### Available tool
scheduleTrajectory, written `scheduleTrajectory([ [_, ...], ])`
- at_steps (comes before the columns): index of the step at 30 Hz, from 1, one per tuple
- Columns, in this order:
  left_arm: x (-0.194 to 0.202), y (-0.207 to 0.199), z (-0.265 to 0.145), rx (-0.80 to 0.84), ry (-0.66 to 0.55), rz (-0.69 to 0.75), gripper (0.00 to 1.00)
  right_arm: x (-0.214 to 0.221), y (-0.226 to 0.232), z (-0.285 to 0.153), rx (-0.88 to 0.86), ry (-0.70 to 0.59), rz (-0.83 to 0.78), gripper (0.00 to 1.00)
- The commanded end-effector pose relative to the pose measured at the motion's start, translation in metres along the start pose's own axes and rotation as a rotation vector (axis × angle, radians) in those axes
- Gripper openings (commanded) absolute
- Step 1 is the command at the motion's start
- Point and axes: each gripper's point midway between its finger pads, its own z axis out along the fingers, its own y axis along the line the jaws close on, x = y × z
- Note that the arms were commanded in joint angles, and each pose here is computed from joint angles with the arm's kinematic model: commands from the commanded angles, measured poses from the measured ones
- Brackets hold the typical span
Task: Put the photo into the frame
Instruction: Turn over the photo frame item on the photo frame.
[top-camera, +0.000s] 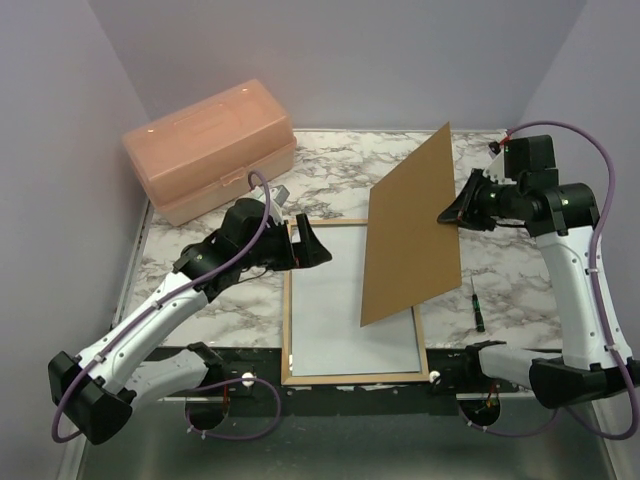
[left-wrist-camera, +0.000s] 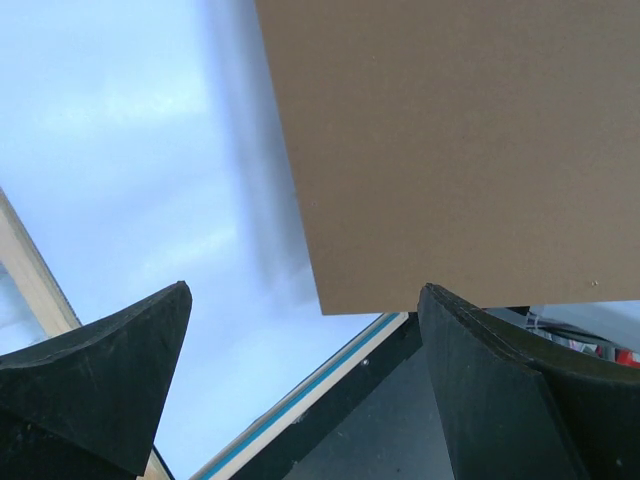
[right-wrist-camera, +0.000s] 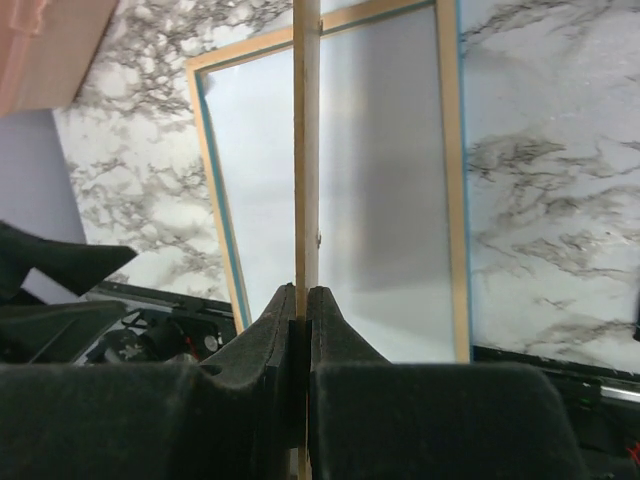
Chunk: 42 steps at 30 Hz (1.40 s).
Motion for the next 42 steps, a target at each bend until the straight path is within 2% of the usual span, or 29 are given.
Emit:
scheduleTrajectory([
  [1,-0.007,0.005,-0.024,-0.096,-0.038,0.014,0.98,-0.005,-0.012,-0.017,0.111,-0.002,-0.035,0.00],
  [5,-0.012,0.007,-0.030,-0.105,-0.079,0.024,0.98,-0.007,-0.015,-0.014,0.143,0.035,-0.060,0.00],
  [14,-0.002,0.009,-0.014,-0.081,-0.030,0.013,0.98,-0.005,-0.025,-0.005,0.203,0.045,-0.099,0.00],
  [24,-0.005,0.006,-0.009,-0.073,-0.021,0.019,0.98,-0.011,-0.015,0.027,0.207,0.056,-0.184,0.00],
  [35,-0.014,-0.012,-0.014,-0.041,-0.012,0.018,0.98,-0.019,-0.003,0.048,0.328,0.023,-0.306,0.04],
  [37,-0.016,-0.014,-0.015,-0.039,-0.011,0.019,0.99,-0.015,0.003,0.052,0.343,0.029,-0.345,0.07],
  [38,-0.016,-0.015,-0.016,-0.036,-0.009,0.019,0.98,-0.012,0.009,0.055,0.338,0.036,-0.366,0.11],
  [40,-0.016,-0.017,-0.018,-0.031,-0.007,0.021,0.99,-0.006,0.022,0.059,0.306,0.045,-0.396,0.30],
  [42,-0.016,-0.019,-0.020,-0.020,-0.006,0.020,0.98,-0.002,0.036,0.061,0.256,0.048,-0.406,0.43],
])
